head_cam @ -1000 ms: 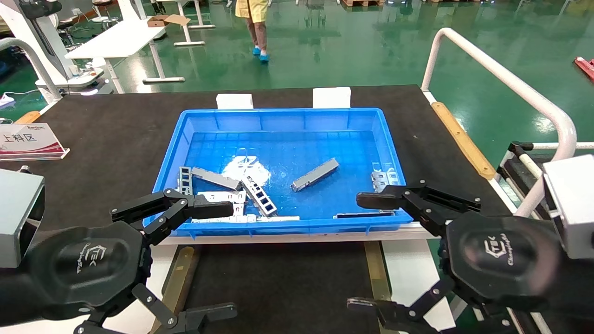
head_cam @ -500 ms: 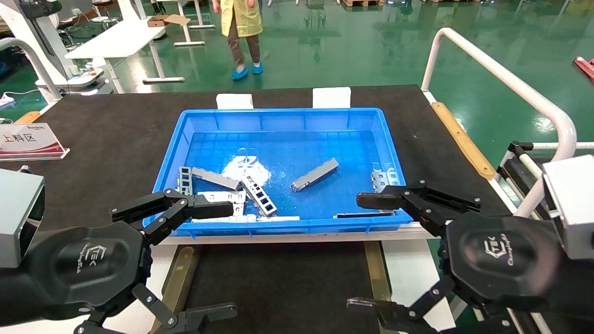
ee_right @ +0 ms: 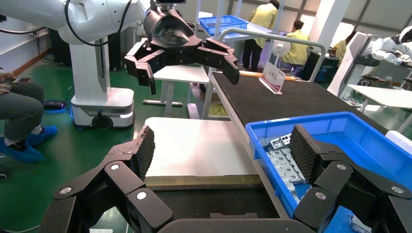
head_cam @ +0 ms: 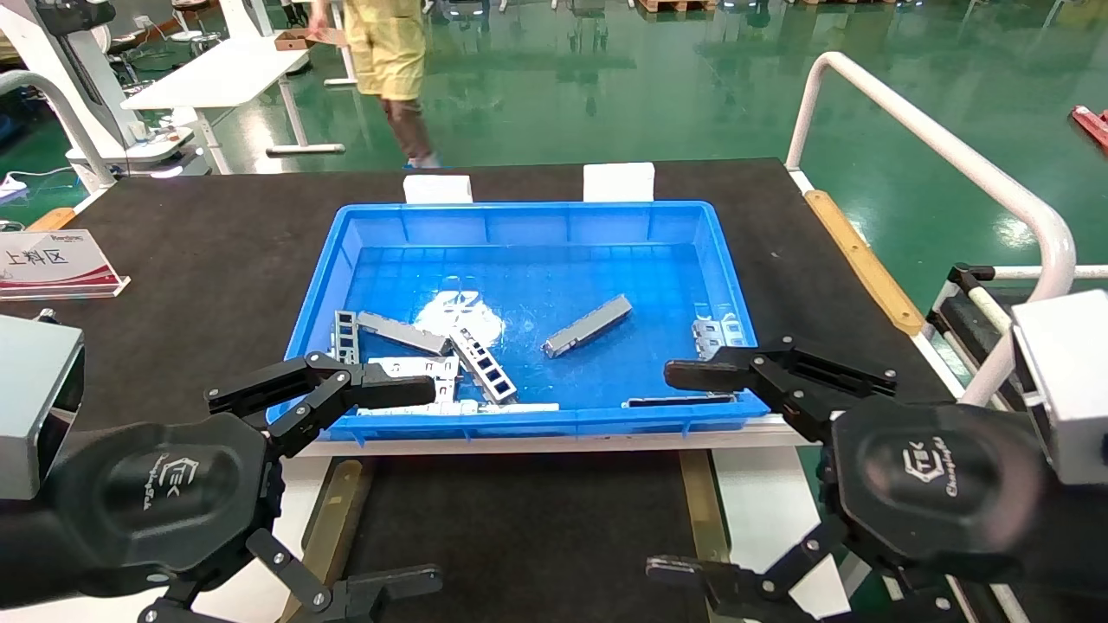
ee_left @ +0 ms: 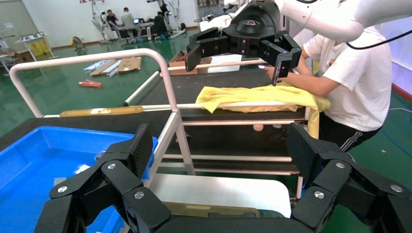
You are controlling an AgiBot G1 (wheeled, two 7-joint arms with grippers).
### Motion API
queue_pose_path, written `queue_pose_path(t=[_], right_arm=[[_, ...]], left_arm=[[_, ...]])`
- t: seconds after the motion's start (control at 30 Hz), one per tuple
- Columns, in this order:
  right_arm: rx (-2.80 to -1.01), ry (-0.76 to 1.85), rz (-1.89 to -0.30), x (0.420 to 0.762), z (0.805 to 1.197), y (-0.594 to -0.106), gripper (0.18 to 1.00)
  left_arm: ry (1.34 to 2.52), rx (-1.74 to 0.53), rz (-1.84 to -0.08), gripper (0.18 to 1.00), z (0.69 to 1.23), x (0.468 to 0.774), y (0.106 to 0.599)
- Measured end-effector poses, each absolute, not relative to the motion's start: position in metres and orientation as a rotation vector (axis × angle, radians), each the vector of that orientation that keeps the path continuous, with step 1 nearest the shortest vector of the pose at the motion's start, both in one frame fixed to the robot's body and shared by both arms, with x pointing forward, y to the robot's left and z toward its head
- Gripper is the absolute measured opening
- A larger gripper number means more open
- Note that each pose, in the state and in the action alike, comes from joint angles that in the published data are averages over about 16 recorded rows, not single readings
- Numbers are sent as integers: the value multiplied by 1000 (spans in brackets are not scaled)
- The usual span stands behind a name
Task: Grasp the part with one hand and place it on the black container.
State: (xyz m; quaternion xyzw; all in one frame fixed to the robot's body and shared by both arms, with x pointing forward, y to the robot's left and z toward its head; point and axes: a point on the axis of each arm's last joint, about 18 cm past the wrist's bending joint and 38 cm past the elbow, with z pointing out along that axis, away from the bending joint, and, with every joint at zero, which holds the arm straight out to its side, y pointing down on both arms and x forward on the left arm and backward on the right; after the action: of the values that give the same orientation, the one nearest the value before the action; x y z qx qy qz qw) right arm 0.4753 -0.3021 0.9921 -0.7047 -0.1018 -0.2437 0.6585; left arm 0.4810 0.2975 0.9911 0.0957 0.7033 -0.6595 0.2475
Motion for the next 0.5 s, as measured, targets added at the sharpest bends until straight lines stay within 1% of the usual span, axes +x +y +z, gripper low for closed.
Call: queue_pose_path(t=[0.5], right_arm=[[-1596,-231,-552,475,992,-302,1001]], left_arm=[[1858,168,-1769,1001,991,525,270]])
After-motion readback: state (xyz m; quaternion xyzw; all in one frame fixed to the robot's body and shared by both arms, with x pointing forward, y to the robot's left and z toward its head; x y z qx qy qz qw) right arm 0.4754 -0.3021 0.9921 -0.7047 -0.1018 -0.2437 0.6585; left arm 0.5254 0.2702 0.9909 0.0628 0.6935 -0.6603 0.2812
